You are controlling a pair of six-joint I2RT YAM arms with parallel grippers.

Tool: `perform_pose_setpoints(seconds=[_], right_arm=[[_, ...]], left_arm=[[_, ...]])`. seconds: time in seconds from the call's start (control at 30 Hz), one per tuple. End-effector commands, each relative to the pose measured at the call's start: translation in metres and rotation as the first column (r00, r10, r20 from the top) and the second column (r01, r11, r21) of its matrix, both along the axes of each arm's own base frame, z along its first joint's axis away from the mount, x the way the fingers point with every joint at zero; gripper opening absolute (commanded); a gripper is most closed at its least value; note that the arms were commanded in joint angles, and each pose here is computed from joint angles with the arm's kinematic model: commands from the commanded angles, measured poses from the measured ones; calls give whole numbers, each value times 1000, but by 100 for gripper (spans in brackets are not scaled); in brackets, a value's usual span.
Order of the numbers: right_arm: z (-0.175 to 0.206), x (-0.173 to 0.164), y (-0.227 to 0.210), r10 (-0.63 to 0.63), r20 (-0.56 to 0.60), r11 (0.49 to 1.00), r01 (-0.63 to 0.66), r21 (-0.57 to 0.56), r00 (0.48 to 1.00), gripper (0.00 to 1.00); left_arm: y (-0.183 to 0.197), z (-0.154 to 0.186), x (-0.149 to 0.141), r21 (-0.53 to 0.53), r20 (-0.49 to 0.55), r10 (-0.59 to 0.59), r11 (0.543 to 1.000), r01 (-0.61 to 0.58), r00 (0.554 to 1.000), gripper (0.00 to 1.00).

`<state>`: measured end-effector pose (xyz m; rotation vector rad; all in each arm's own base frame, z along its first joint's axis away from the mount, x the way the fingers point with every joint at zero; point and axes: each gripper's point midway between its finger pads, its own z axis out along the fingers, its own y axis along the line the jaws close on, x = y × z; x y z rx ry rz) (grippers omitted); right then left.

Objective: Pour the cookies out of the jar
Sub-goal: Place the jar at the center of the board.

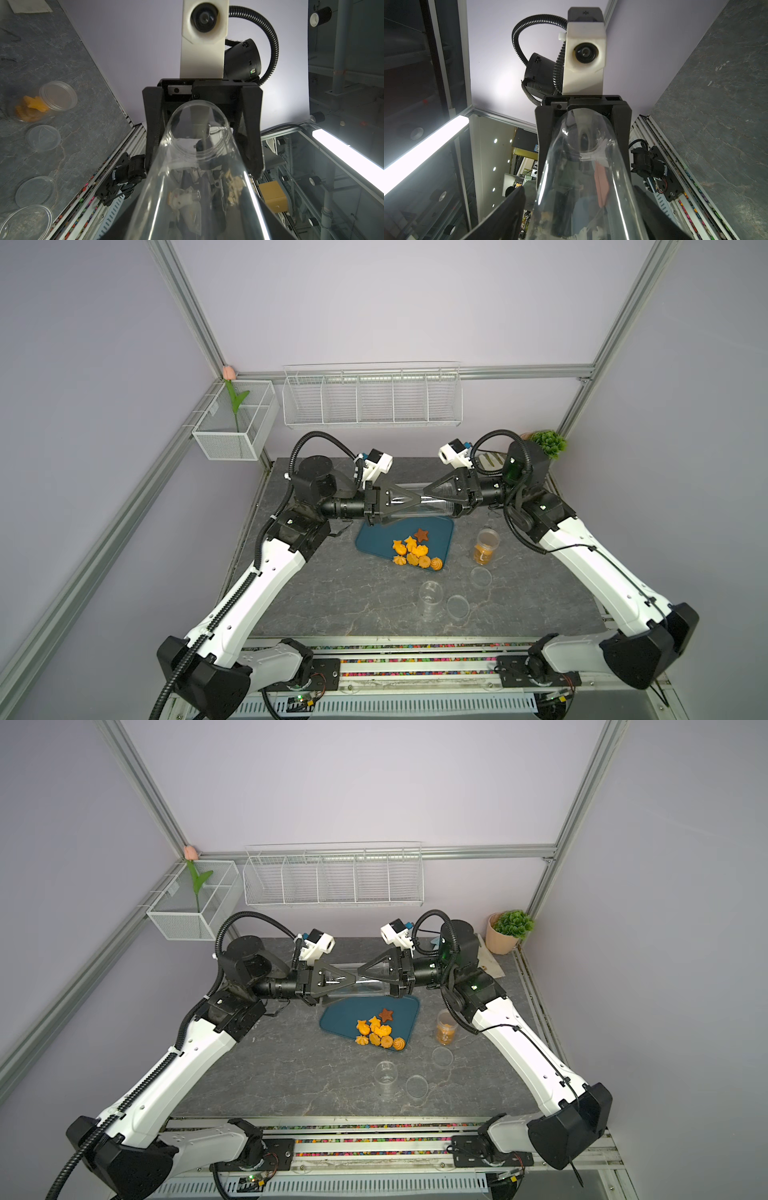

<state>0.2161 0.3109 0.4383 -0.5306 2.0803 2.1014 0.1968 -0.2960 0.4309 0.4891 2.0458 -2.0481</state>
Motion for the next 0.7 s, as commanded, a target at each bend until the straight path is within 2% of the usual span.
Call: perform_pose_setpoints(seconds=[0.0, 0.23, 0.3, 0.67], right_arm=[[8, -13, -2, 45, -10, 999, -45, 12, 999, 79], [5, -12, -2, 38, -11, 999, -38, 9, 999, 75], [4, -12, -2, 38, -11, 999, -38, 8, 999, 69], [3, -8, -4, 20, -7, 1000, -20, 7, 1000, 68]], left_arm=[[0, -6, -3, 13, -16, -8, 1000, 8, 1000, 64], [0, -7, -3, 15, -17, -6, 1000, 6, 1000, 64], [-1, -8, -2, 17, -20, -3, 1000, 4, 1000, 65], [0, -7, -2, 19, -19, -1, 1000, 1, 1000, 67]])
